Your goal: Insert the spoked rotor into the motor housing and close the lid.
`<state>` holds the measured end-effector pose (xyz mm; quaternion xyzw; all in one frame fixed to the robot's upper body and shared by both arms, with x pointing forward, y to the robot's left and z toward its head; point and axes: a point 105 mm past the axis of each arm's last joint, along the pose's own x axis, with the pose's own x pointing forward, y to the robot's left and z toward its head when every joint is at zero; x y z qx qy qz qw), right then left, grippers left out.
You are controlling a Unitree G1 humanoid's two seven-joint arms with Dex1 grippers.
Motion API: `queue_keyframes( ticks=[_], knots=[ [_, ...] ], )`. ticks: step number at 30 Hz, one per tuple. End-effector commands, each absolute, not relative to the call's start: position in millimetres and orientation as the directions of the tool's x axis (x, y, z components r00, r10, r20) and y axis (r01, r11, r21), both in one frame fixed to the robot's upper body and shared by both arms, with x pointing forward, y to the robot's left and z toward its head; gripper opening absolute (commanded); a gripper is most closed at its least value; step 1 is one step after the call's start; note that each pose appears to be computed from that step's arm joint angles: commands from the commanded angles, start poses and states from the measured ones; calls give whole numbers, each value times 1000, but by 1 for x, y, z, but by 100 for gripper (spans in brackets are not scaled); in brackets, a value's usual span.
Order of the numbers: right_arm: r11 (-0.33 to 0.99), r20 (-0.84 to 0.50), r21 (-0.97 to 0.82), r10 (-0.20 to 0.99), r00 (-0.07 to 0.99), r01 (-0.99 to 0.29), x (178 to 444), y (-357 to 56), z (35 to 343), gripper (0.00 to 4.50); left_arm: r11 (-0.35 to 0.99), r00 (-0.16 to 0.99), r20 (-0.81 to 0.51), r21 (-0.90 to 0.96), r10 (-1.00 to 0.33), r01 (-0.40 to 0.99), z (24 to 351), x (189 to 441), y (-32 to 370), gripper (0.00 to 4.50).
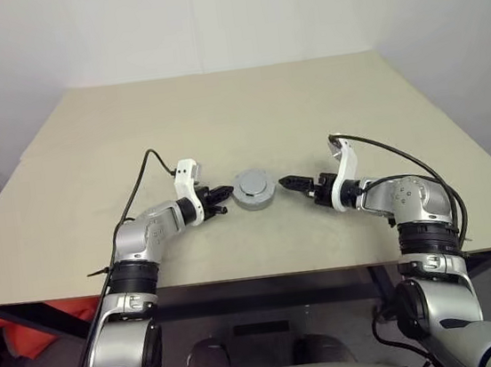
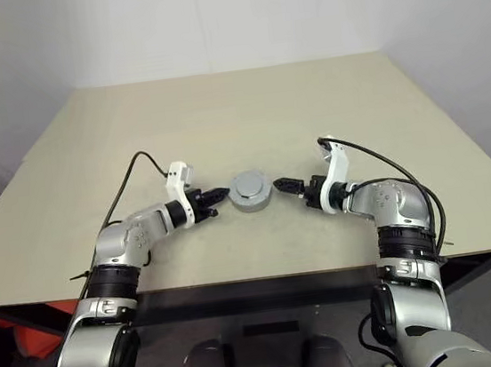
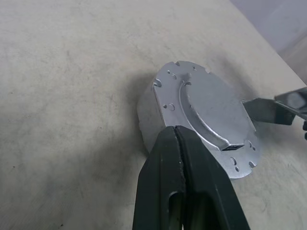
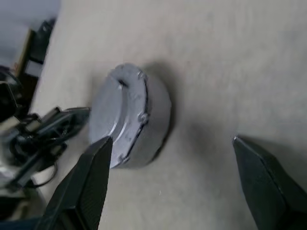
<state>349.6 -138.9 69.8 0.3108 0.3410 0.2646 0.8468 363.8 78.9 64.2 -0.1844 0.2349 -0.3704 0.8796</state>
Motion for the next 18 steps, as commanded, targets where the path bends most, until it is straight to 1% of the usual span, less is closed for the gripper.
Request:
queue_keyframes(
  ticks=[1,9,14,18],
  knots=[
    [582,-369,779,726,580,-233,345,-119,76,448,636,566,-312,-511,-763,577,54,355,67,0],
    [498,-335,842,783,524,-206,345,-75,65,448,643,571,-314,-505,-758,576,54,355,69,0],
    [480,-320,853,789,524,-203,353,-60,63,448,646,574,-316,-501,-756,575,54,354,70,0],
    [446,-282,871,798,532,-207,361,-52,68,448,653,579,-318,-497,-750,572,54,354,72,0]
  ],
)
